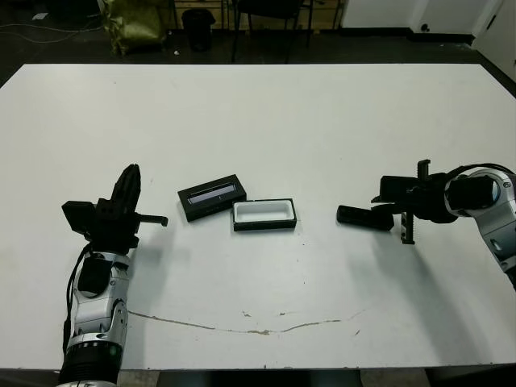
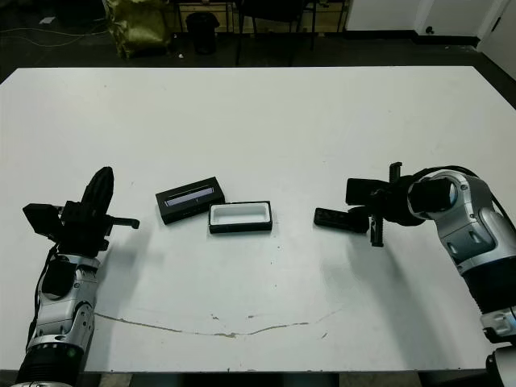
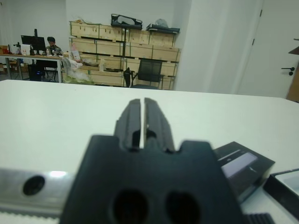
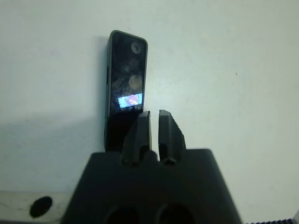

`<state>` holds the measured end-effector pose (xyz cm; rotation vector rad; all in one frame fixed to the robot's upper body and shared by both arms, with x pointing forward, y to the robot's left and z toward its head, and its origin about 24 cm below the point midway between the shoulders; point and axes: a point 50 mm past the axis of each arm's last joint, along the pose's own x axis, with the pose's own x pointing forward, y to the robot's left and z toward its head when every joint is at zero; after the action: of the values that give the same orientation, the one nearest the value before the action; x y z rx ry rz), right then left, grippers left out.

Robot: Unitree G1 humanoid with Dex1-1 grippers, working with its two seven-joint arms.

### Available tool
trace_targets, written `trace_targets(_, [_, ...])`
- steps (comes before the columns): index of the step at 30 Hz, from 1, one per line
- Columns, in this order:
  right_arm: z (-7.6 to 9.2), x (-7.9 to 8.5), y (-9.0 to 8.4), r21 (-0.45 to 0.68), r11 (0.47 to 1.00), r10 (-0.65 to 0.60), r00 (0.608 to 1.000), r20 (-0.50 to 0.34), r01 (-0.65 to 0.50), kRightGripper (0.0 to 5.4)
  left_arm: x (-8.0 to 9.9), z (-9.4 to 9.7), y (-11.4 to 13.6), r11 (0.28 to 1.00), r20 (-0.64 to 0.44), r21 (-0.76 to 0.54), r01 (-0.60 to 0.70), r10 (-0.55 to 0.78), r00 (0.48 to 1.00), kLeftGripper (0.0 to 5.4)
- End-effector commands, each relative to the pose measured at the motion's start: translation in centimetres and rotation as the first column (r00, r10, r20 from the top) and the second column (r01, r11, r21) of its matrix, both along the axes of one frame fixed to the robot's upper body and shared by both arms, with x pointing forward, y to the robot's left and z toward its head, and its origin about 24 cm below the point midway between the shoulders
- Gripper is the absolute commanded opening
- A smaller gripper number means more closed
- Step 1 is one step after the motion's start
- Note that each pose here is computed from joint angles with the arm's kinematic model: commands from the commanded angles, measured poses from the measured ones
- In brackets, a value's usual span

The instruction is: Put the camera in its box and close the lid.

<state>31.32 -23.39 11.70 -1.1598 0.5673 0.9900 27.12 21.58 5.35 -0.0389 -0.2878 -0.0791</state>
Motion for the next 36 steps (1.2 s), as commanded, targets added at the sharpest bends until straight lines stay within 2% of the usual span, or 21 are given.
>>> trace_targets(1, [-0.5,-0.5,-0.6,-0.014,1.000,-0.022,0.999,-0.043,0.022,0.01,-0.4,-0.7,0.5,1.000,-0.037,0.006,-0.020,0.021,0.999,0.00])
trace_targets(10, [-0.8,-0.9,-0.4,-0.020,1.000,-0.007,0.996,-0.087,0.005,0.01,-0.4,-0.8,0.4,1.000,-0.039,-0.002,-0.029,0.029,0.999,0.00])
trace_targets(21, [-0.8,-1.5,0.2,-0.009,0.996,0.085,0.989,-0.123,-0.087,0.01,-0.5,-0.9,0.6,1.000,-0.035,0.007,-0.027,0.027,0.999,0.00])
trace_targets(29, [-1.5,-1.8,0.5,0.033,0.996,0.082,0.981,-0.175,-0.077,0.01,-0.5,-0.9,0.5,0.999,-0.050,0.000,-0.033,0.033,0.998,0.00])
trace_targets(36, [-1.5,-1.9,0.2,0.008,0.998,0.064,0.978,-0.198,-0.063,0.01,-0.6,-0.9,0.6,0.999,-0.052,0.011,-0.037,0.038,0.998,0.00])
